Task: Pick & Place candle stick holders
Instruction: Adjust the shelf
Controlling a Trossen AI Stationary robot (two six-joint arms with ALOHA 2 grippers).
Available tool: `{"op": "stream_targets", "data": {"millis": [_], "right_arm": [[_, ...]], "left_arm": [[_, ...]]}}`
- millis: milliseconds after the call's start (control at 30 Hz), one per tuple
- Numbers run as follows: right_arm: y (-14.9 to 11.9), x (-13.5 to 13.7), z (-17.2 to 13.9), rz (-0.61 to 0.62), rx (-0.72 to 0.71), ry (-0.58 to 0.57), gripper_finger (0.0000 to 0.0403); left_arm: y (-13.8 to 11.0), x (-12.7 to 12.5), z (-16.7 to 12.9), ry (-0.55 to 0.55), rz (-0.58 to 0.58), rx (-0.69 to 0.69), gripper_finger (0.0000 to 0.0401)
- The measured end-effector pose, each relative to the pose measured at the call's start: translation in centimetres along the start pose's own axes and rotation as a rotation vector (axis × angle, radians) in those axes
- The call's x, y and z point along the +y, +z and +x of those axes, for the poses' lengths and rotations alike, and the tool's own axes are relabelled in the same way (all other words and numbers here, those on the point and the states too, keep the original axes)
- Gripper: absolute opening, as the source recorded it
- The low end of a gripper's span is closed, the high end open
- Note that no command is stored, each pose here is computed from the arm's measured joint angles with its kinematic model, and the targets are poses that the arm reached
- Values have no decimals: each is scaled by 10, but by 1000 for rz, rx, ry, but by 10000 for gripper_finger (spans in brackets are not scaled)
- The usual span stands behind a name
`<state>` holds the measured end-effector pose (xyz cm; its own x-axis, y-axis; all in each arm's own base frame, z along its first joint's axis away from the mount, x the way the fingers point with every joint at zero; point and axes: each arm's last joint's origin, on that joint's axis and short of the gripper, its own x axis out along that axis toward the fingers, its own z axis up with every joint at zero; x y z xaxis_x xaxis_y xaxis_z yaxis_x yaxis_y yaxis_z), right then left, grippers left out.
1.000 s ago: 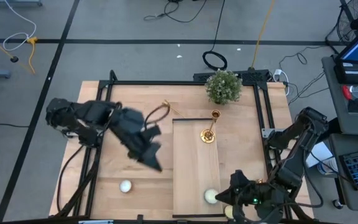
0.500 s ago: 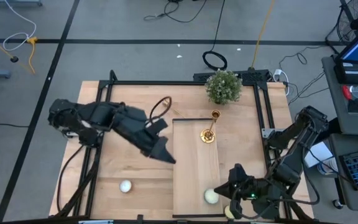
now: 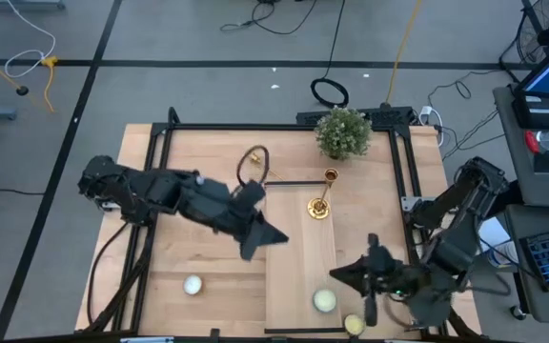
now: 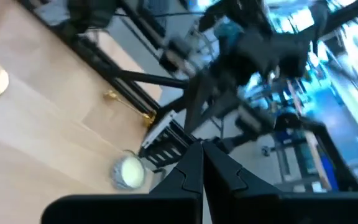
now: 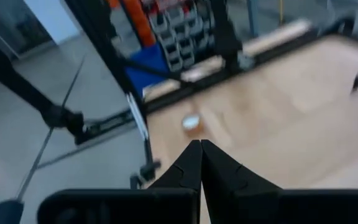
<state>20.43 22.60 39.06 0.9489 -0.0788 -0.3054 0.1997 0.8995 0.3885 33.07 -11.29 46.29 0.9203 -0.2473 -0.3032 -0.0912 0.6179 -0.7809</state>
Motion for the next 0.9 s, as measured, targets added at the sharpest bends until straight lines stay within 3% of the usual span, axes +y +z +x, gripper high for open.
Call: {"op": "stream_targets", "data": {"millis": [167, 300, 400, 500, 767, 900], "right_arm": [[18, -4, -17, -50, -112, -18, 0], [28, -13, -26, -97, -138, -52, 0], [36, -25, -31, -113, -127, -71, 0], [42, -40, -39, -131, -107, -104, 0], [55, -79, -58, -118, -47, -185, 0], [56, -87, -62, -142, -31, -206, 0]], "left_arm": [[-9, 0, 26, -68, 219, 47, 14], [-9, 11, 33, 35, 294, 37, 3], [6, 27, 33, 197, 199, -78, 8], [26, 42, 31, 288, 112, -193, 8], [54, 66, 27, 324, -16, -215, 7], [60, 86, 22, 471, -85, -215, 4]]}}
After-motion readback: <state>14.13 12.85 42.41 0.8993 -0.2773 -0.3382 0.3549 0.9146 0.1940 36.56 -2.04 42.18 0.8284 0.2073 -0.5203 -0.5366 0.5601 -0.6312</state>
